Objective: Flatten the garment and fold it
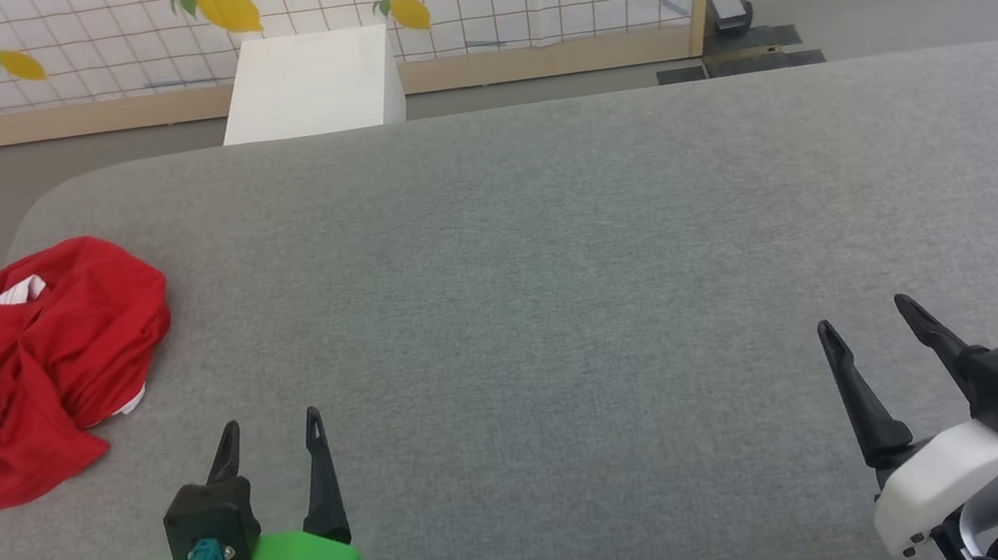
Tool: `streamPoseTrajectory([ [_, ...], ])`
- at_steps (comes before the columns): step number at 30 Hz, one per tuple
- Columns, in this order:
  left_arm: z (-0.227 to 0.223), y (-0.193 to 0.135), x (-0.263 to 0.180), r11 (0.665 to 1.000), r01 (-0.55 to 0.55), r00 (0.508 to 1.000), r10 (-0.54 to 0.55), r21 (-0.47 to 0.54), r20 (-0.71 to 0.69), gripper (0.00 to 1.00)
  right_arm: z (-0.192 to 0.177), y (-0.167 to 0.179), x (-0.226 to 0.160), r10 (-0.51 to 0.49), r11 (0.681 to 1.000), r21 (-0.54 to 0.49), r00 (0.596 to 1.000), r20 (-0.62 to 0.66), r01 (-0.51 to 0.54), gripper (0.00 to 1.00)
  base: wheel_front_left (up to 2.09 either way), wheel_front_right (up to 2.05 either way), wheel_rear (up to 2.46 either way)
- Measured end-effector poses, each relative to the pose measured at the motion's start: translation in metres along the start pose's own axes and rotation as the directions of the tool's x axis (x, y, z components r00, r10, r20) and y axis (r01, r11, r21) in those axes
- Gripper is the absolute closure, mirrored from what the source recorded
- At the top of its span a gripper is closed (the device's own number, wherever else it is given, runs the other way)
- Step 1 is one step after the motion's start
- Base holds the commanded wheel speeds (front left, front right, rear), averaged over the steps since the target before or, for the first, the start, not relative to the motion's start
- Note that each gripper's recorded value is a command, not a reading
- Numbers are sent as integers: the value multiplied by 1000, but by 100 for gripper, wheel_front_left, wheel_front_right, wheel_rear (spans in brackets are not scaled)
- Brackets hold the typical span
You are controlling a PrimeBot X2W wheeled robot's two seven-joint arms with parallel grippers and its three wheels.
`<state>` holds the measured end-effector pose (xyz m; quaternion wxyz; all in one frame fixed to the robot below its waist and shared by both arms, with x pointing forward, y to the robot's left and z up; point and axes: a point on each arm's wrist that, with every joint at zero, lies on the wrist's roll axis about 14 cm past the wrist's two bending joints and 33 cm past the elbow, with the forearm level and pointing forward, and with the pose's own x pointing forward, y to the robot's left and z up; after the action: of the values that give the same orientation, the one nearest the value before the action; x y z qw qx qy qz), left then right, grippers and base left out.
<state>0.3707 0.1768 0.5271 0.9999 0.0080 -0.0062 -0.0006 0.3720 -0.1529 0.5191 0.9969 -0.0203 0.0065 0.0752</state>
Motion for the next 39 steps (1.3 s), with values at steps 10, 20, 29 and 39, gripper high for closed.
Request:
streamPoseTrajectory([
  [10,-2,17,-9,998,-59,998,59,-13,3,0,1,17,10,53,999,3,998,15,-54,0,0,0,0],
  [20,-1,37,-22,991,-132,991,133,-37,16,0,2,37,21,117,993,10,993,27,-117,0,0,0,0],
  [29,-2,57,-37,978,-203,979,205,-45,24,0,3,59,31,180,983,16,983,40,-181,0,0,0,0],
  [39,-3,76,-52,961,-270,962,272,-57,32,0,4,78,38,235,972,18,971,53,-236,0,0,0,0],
])
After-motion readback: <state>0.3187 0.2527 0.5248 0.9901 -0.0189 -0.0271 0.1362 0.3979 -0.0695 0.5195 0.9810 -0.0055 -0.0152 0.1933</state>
